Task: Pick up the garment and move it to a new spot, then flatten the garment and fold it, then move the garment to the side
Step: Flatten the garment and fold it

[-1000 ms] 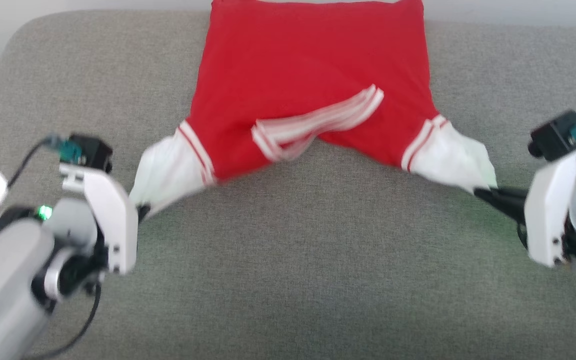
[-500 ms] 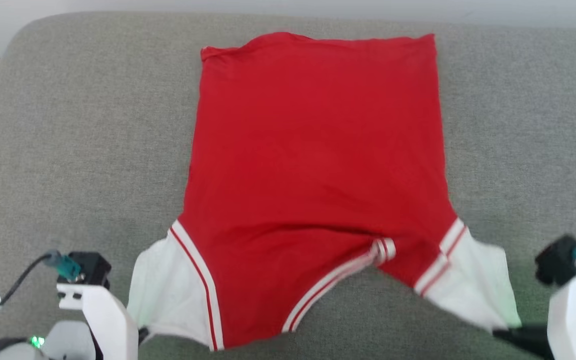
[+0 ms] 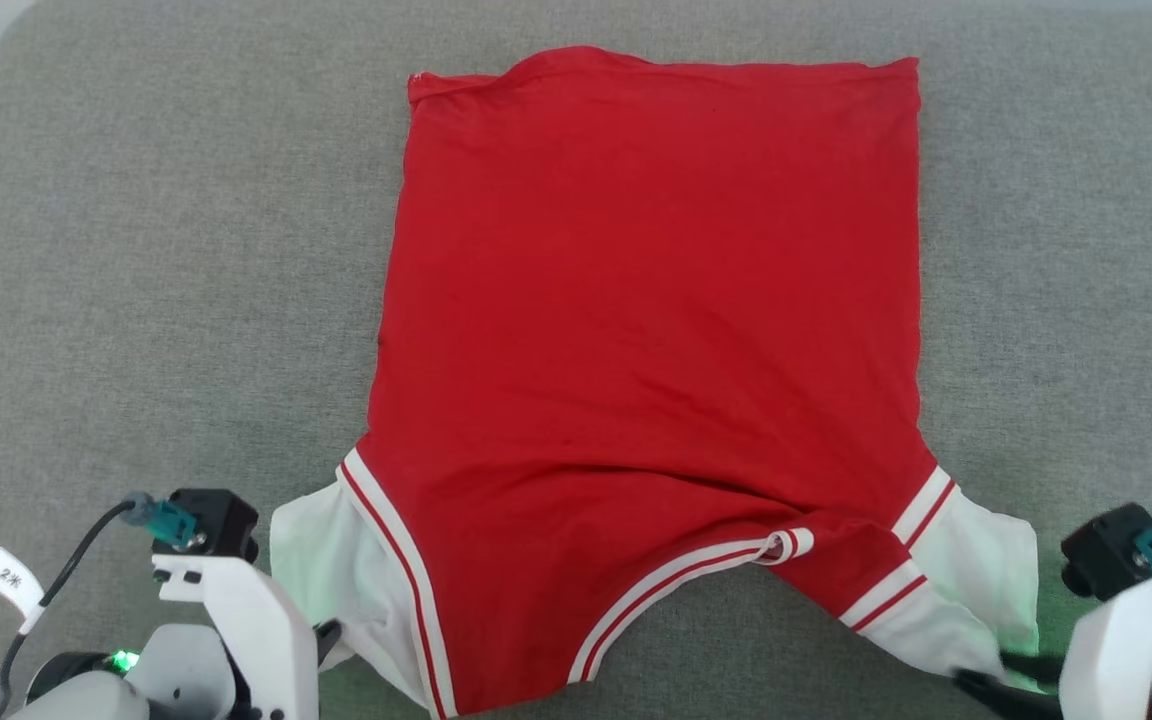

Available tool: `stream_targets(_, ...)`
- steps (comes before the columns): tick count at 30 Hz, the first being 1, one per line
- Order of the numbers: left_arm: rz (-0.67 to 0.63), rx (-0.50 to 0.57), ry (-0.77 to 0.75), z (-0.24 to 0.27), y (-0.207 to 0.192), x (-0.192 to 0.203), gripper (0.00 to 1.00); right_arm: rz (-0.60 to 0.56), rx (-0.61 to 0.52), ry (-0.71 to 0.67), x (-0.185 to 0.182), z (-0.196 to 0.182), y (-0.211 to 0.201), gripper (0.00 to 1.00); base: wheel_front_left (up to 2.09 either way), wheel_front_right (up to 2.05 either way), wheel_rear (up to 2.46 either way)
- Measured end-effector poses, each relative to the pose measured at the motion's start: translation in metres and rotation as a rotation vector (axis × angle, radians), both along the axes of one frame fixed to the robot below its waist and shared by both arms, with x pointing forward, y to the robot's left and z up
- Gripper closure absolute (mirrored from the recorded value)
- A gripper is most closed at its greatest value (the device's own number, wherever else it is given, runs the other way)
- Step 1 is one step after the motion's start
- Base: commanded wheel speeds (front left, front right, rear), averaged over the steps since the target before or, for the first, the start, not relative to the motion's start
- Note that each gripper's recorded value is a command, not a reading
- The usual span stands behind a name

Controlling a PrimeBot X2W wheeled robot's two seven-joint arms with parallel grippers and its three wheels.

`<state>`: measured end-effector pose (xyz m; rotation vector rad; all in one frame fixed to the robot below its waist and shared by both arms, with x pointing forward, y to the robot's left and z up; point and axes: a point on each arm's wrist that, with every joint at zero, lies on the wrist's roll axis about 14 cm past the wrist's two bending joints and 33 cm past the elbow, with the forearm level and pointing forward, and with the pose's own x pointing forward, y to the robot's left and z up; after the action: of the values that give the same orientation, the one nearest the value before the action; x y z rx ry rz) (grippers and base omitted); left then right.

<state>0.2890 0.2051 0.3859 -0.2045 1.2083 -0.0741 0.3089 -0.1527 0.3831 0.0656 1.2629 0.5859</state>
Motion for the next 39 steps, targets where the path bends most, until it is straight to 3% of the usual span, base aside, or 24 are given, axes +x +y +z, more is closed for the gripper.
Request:
stream_targets(7, -0.014, -0.024, -0.055, -0.002, -0.011, 0.018, 1.0, -0.024, 0.038, -0.161, 0.037, 0.023, 0.012, 0.0, 0.0, 0.0, 0.0)
stream_targets(16, -0.046, -0.061, -0.108, -0.005, -0.028, 0.04, 1.0, -0.142, 0.066, -0.573, 0.164, 0.079, 0.018, 0.0, 0.0, 0.0, 0.0)
stream_targets(22, -0.054, -0.064, -0.127, -0.007, -0.03, 0.049, 1.0, -0.16, 0.059, -0.673, 0.241, 0.083, 0.03, 0.0, 0.0, 0.0, 0.0)
stream_targets(30, -0.051, -0.068, -0.135, -0.012, -0.031, 0.051, 1.0, -0.172, -0.022, -0.586, 0.314, 0.049, 0.036, 0.0, 0.0, 0.0, 0.0)
stream_targets(39, -0.027, -0.076, -0.128, -0.016, -0.029, 0.048, 1.0, -0.142, -0.107, -0.346, 0.333, -0.004, 0.055, 0.0, 0.0, 0.0, 0.0)
